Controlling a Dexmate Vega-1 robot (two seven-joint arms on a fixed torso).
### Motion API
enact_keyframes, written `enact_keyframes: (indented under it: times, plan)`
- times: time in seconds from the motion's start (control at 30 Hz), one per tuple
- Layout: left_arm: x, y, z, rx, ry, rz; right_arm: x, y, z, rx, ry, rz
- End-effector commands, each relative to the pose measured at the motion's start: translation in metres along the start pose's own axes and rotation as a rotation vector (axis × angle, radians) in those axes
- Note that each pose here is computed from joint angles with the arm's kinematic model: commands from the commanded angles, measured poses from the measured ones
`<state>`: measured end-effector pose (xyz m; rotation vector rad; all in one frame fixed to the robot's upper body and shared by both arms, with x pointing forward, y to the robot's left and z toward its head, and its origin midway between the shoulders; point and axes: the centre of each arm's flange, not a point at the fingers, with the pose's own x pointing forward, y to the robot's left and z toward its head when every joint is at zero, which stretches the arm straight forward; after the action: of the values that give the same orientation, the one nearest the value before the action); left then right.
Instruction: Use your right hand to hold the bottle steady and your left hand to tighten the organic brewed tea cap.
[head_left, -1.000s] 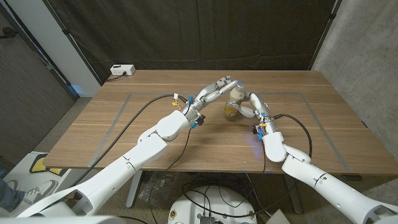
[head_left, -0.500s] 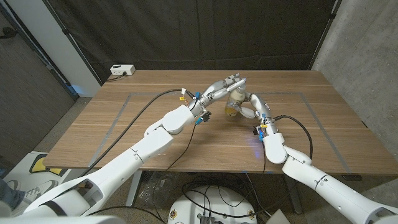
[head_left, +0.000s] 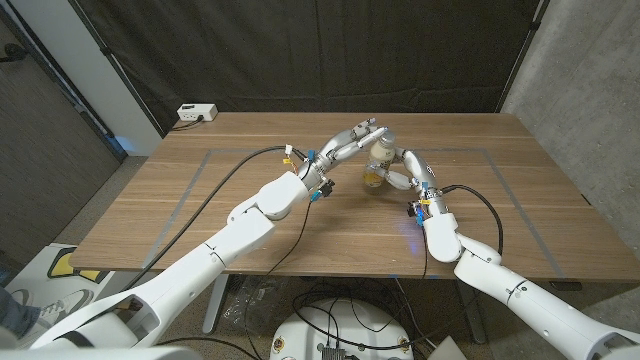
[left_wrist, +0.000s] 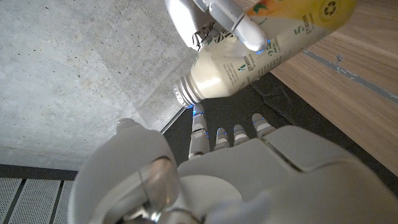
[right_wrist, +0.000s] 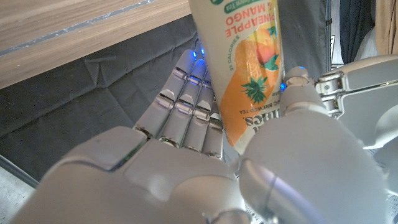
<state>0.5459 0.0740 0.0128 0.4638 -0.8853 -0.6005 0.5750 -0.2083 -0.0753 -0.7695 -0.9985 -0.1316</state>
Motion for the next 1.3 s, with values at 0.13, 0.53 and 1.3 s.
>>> enact_keyframes:
  times: [0.13, 0.53, 1.3]
  plan:
    - [-0.025, 0.002, 0.004, -0.001, 0.017, 0.063, 0.002, 0.003, 0.0, 0.004, -0.004, 0.016]
    - [-0.039, -0.001, 0.005, -0.017, 0.029, 0.099, 0.006, 0.007, 0.001, 0.008, -0.019, 0.039]
    - [-0.02, -0.007, 0.0, -0.014, 0.036, 0.034, 0.007, 0.004, 0.0, 0.011, -0.018, 0.02]
